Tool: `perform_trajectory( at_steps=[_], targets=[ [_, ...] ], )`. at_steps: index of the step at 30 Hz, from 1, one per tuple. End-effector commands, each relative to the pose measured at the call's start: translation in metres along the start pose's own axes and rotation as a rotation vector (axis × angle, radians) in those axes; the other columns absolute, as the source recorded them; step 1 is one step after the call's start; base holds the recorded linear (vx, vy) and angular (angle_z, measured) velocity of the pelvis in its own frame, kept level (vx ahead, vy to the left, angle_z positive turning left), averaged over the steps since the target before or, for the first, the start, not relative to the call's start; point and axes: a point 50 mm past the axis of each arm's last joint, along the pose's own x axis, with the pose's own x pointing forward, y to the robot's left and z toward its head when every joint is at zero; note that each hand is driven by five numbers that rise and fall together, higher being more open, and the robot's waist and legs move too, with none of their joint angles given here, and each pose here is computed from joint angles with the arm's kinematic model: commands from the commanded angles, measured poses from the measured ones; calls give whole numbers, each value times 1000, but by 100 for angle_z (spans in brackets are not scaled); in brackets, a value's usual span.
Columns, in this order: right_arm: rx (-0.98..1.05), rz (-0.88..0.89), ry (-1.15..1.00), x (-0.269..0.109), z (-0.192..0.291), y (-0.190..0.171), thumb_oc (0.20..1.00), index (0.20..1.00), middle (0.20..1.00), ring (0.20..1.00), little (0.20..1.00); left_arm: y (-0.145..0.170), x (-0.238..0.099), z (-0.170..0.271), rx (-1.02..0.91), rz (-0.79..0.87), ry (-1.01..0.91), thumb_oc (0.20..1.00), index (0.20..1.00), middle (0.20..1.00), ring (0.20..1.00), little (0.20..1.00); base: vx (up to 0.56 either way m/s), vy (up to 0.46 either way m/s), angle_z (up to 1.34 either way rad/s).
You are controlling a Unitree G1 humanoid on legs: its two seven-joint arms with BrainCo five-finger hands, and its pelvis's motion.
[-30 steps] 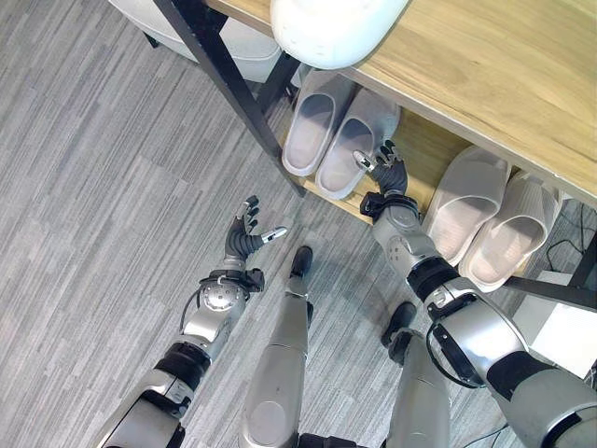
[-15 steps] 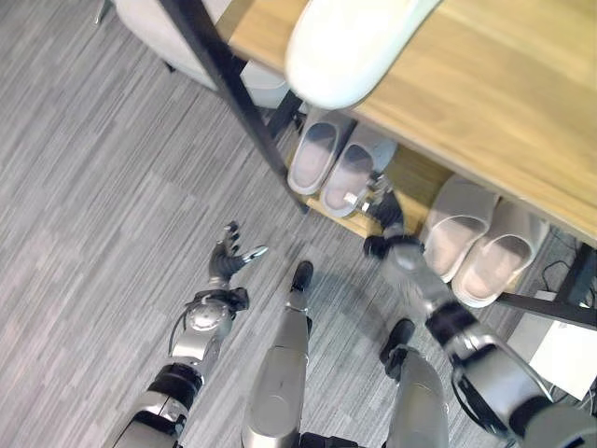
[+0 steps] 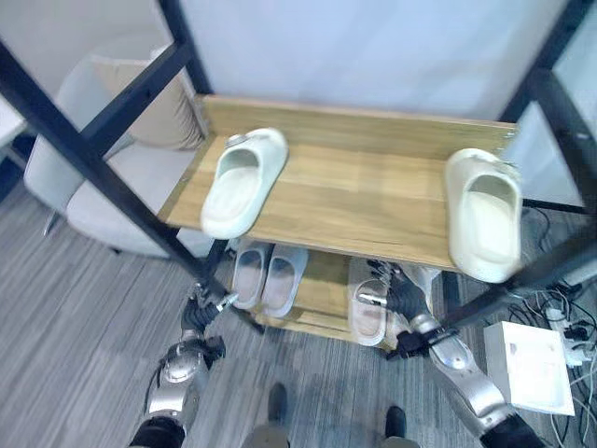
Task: Arrange the slippers neatly on the shoe rack.
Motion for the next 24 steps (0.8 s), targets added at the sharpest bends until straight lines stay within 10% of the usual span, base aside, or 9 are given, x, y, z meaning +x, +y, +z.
perform_trajectory(
  at_steps=[1,15,24],
  targets=[
    [-52,41,-72,4,13,0,1000,1000,1000,1000,1000,-18,19,40,111,-133,-170,1000,1000,1000,1000,1000,77,-25,-37],
    [-68,-95,127,-20,-26,-36,1000,1000,1000,1000,1000,-98,-15,33,406,-715,-192,1000,1000,1000,1000,1000,28,-36,-24],
    [-40,-123,129,-20,-27,-42,1000,1000,1000,1000,1000,-138,-58,136,336,-1079,-624,1000,1000,1000,1000,1000,1,-19,1]
  ],
)
